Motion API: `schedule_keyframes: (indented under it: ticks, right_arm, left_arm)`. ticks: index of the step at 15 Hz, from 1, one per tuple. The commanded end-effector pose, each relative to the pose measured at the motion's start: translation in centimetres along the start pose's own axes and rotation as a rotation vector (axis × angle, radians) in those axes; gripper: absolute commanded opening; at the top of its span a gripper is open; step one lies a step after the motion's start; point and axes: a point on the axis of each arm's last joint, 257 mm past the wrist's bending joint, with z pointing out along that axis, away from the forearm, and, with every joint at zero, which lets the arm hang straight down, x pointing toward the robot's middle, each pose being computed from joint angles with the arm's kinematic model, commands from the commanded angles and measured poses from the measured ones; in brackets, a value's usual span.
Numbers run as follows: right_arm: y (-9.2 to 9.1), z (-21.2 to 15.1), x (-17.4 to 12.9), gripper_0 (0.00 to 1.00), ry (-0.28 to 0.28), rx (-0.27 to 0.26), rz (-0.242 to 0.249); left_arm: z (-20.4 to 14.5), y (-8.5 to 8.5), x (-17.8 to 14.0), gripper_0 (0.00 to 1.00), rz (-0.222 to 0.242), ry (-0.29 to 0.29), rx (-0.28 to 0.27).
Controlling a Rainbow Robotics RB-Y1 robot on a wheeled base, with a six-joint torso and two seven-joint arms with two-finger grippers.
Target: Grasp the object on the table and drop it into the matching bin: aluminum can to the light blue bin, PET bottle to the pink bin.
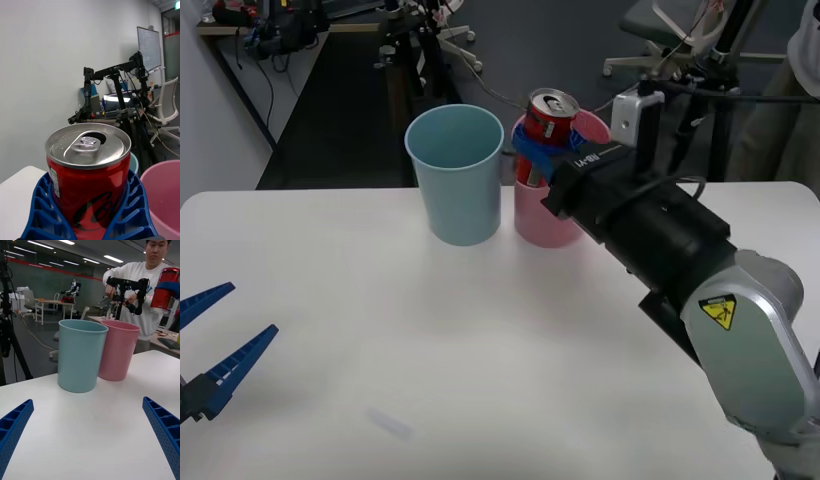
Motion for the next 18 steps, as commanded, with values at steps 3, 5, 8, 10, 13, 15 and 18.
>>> schedule_keyframes:
  ticks: [3,5,8,10,13,15,18]
  right_arm:
    - [-1.3,6.5,-0.3,0.00,-0.004,0.029,-0.013]
    - [-1.9,9.2,-0.4,0.00,-0.007,0.045,-0.015]
    - [-3.3,12.6,0.1,0.00,-0.014,0.081,-0.032]
    - [-3.6,14.7,0.3,0.00,-0.019,0.095,-0.033]
    - [-3.4,17.1,0.7,0.00,-0.018,0.106,-0.035]
    - [-3.3,18.0,1.2,0.00,-0.007,0.108,-0.042]
    - [-2.5,18.6,1.8,0.00,0.004,0.100,-0.035]
  left_arm:
    - [0.0,0.0,0.0,1.00,0.000,0.000,0.000]
    - [0.0,0.0,0.0,1.00,0.000,0.000,0.000]
    - [0.0,0.0,0.0,1.00,0.000,0.000,0.000]
    - [0.0,0.0,0.0,1.00,0.000,0.000,0.000]
    - [0.0,0.0,0.0,1.00,0.000,0.000,0.000]
    - [0.0,0.0,0.0,1.00,0.000,0.000,0.000]
    - [0.0,0.0,0.0,1.00,0.000,0.000,0.000]
